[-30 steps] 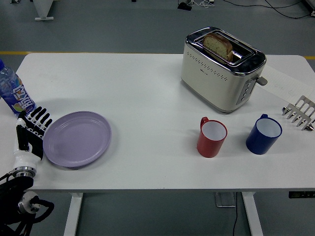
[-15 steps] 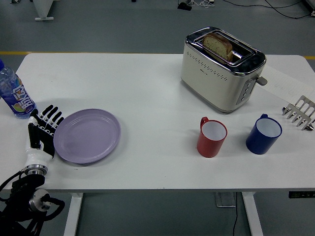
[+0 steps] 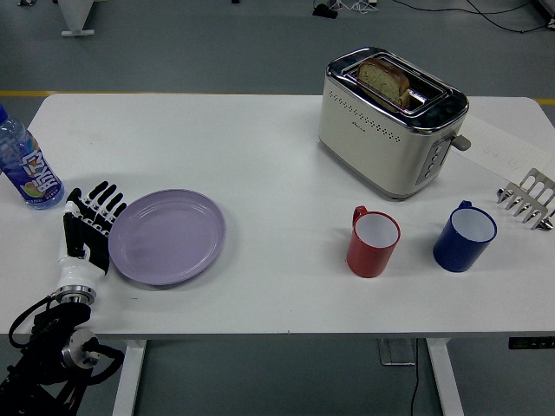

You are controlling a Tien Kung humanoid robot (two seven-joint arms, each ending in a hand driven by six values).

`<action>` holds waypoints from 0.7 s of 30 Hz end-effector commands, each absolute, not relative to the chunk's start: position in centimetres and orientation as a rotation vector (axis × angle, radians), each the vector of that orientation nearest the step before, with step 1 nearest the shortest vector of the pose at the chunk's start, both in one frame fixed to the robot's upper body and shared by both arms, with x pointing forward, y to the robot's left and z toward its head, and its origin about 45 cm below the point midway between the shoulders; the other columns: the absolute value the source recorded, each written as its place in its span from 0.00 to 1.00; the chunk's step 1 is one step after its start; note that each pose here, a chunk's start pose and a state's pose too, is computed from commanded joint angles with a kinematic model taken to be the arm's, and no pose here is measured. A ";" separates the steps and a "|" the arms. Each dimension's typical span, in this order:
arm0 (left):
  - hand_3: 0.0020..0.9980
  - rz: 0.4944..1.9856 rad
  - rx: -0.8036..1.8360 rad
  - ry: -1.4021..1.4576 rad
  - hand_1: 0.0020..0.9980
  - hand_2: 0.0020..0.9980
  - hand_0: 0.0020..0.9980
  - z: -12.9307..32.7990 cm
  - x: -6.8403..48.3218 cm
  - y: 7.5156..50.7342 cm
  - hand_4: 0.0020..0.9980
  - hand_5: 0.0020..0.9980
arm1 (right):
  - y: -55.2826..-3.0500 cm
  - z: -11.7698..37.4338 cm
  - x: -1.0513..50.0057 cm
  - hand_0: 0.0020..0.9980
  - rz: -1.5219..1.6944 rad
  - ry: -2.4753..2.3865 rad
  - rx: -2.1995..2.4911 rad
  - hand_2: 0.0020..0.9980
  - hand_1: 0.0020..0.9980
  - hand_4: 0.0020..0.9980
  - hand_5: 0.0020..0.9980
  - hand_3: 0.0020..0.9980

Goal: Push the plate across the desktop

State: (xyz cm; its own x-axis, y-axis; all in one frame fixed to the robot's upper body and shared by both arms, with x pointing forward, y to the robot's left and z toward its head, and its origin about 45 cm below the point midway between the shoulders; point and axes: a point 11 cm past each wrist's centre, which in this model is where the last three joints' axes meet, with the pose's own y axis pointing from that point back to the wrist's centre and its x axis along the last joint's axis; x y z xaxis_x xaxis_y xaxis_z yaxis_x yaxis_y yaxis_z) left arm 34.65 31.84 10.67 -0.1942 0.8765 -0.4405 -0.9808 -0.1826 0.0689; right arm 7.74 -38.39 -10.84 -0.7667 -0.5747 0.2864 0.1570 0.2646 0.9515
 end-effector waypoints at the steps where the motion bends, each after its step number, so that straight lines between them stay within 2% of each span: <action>1: 0.68 1.732 -0.349 0.395 0.79 0.76 0.78 10.6 34.6 31.7 0.53 1.00 | -38.4 -10.8 7.7 0.55 -1.557 -1.933 0.376 0.57 0.46 0.31 0.46 0.58; 21: 0.67 1.637 -0.309 0.429 0.79 0.76 0.78 9.8 34.6 28.3 0.52 1.00 | -38.4 -10.9 7.3 0.55 -1.552 -1.924 0.373 0.57 0.46 0.31 0.45 0.58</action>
State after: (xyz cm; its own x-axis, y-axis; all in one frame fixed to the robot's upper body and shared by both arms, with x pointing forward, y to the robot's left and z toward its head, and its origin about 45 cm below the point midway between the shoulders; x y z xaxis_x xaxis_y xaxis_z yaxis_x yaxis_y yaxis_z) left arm 34.60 28.31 9.84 -0.1124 0.8893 -0.4433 -0.9924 -0.0779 0.0953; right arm 7.31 -38.44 -10.89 -0.7607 -0.5787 0.2940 0.1648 0.2659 0.9498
